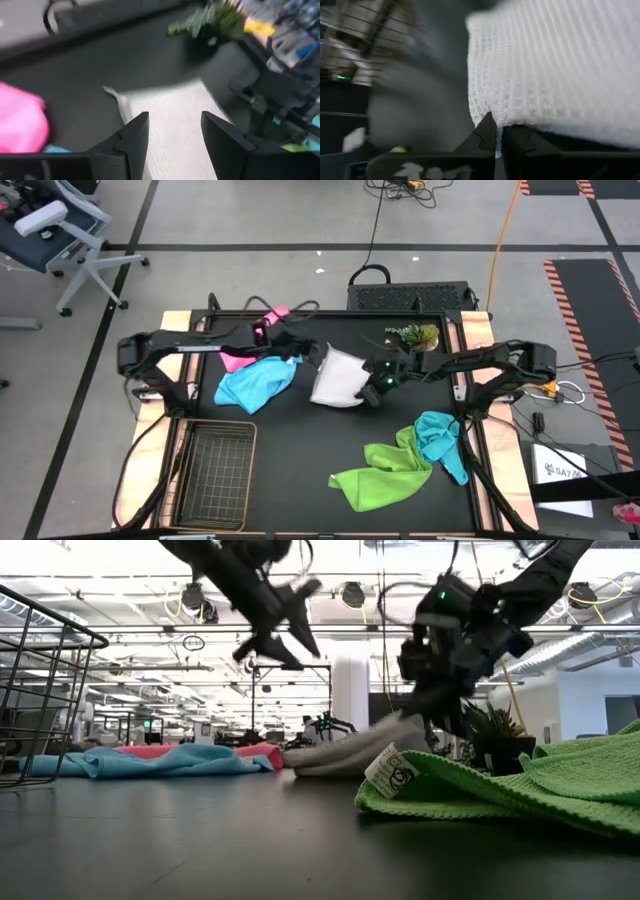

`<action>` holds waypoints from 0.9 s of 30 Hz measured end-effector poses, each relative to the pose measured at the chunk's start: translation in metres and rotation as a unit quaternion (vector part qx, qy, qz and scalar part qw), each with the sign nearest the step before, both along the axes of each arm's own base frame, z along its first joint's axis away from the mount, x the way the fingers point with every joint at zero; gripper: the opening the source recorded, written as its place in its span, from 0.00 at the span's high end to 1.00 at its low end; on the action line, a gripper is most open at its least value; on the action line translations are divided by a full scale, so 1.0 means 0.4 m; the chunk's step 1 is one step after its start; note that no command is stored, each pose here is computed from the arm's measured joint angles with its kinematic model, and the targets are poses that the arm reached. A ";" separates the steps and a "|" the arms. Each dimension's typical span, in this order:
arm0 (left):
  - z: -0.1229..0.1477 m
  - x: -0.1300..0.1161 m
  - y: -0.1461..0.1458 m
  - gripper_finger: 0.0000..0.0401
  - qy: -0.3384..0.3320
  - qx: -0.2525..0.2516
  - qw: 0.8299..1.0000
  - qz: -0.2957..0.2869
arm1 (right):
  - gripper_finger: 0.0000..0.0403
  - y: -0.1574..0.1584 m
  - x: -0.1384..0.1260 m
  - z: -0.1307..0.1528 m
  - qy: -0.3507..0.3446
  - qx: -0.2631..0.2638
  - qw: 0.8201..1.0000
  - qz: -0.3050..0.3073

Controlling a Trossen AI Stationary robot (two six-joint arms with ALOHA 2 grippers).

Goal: Fold microfiber towels
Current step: Put the folded gray microfiber cloth into the wire basket

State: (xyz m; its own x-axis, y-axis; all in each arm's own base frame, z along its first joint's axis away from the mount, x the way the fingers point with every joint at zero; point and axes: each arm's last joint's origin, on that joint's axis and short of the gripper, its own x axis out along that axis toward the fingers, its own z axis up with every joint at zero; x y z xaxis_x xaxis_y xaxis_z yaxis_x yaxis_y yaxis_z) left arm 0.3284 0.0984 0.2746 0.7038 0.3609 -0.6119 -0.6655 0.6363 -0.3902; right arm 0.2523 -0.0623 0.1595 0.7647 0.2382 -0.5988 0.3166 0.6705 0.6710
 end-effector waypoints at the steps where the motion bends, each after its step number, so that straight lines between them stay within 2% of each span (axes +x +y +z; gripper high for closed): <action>1: 0.015 -0.013 -0.005 0.55 0.002 0.007 1.000 0.004 | 1.00 0.002 -0.001 0.016 -0.019 0.002 1.000 0.002; 6: 0.101 -0.061 -0.041 0.55 -0.040 0.047 0.998 -0.003 | 1.00 0.009 -0.014 0.117 -0.118 -0.006 0.993 -0.010; 11: 0.134 -0.084 -0.087 0.55 -0.041 0.080 0.995 -0.038 | 1.00 0.015 -0.039 0.212 -0.187 -0.019 0.982 -0.013; 13: 0.143 -0.079 -0.108 0.55 -0.042 0.108 0.991 -0.062 | 1.00 0.016 -0.043 0.249 -0.212 -0.026 0.977 -0.013; 18: 0.136 -0.070 -0.189 0.55 -0.004 0.181 0.974 -0.135 | 1.00 0.015 -0.048 0.312 -0.247 -0.041 0.968 -0.011; 23: 0.154 -0.077 -0.266 0.55 -0.004 0.242 0.961 -0.133 | 1.00 0.009 -0.045 0.353 -0.270 -0.055 0.961 -0.011; 25: 0.174 -0.082 -0.297 0.55 -0.016 0.283 0.950 -0.128 | 1.00 0.004 -0.045 0.367 -0.277 -0.061 0.959 -0.013; 27: 0.180 -0.086 -0.325 0.55 -0.001 0.330 0.935 -0.131 | 1.00 0.000 -0.045 0.379 -0.283 -0.068 0.957 -0.014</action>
State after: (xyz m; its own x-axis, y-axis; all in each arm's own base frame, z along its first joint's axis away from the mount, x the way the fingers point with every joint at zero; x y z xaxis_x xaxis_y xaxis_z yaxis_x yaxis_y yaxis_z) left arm 0.2940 -0.0317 0.3467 0.8225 0.4739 -0.3145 -0.4520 0.8802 0.1444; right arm 0.2343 -0.0623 0.3110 0.9805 0.1625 -0.1108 -0.0528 0.7600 0.6477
